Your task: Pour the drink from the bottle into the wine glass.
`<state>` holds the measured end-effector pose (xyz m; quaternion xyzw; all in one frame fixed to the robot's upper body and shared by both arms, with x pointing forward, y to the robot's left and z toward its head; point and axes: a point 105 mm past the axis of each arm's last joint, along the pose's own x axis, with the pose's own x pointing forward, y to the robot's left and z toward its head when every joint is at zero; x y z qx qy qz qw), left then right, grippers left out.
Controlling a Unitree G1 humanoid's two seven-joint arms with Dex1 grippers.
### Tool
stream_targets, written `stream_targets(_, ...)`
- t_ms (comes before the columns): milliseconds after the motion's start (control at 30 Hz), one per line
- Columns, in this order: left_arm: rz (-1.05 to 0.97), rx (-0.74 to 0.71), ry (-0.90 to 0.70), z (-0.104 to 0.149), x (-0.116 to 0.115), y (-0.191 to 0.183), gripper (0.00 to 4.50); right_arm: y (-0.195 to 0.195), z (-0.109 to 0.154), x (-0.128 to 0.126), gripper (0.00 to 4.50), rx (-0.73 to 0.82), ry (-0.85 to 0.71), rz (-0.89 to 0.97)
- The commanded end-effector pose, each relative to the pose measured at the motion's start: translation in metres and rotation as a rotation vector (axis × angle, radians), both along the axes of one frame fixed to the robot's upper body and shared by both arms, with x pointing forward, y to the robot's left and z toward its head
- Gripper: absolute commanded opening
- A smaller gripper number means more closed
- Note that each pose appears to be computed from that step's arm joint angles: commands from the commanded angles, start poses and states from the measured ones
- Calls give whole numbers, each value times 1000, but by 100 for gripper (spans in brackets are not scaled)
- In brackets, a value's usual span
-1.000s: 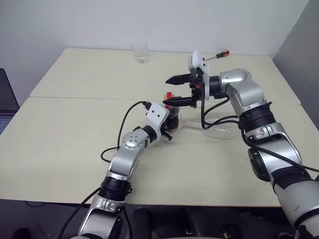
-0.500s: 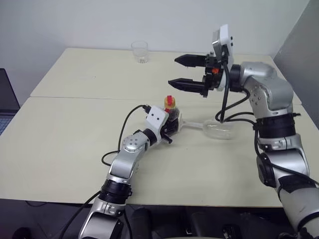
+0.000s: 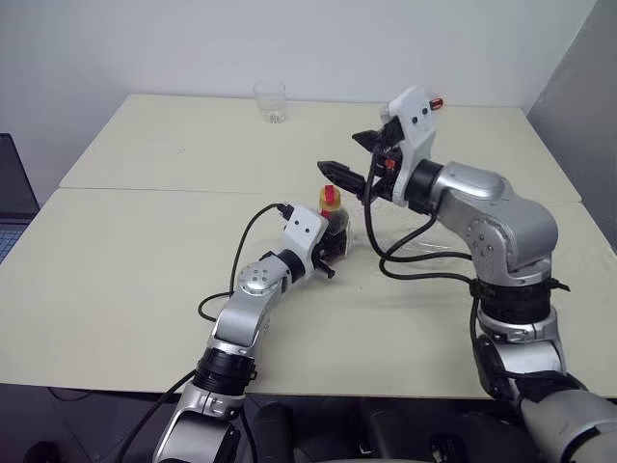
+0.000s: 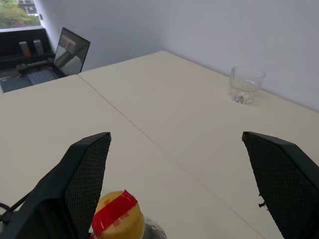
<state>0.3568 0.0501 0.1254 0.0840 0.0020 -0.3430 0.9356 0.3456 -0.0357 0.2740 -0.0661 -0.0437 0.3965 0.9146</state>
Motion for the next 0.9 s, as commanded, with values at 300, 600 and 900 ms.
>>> stream_targets(300,-2,-5,-96,23,5,-8,77,10,-16,-15,450,-34,69,-87)
stream_targets(600,10,-2,-100,23,6,-6,77,9,-30,-15,450,-58,107,-101)
stream_targets(900,12,-3,-98,23,5,-6,77,13,-29,-17,212,-61,103,-84)
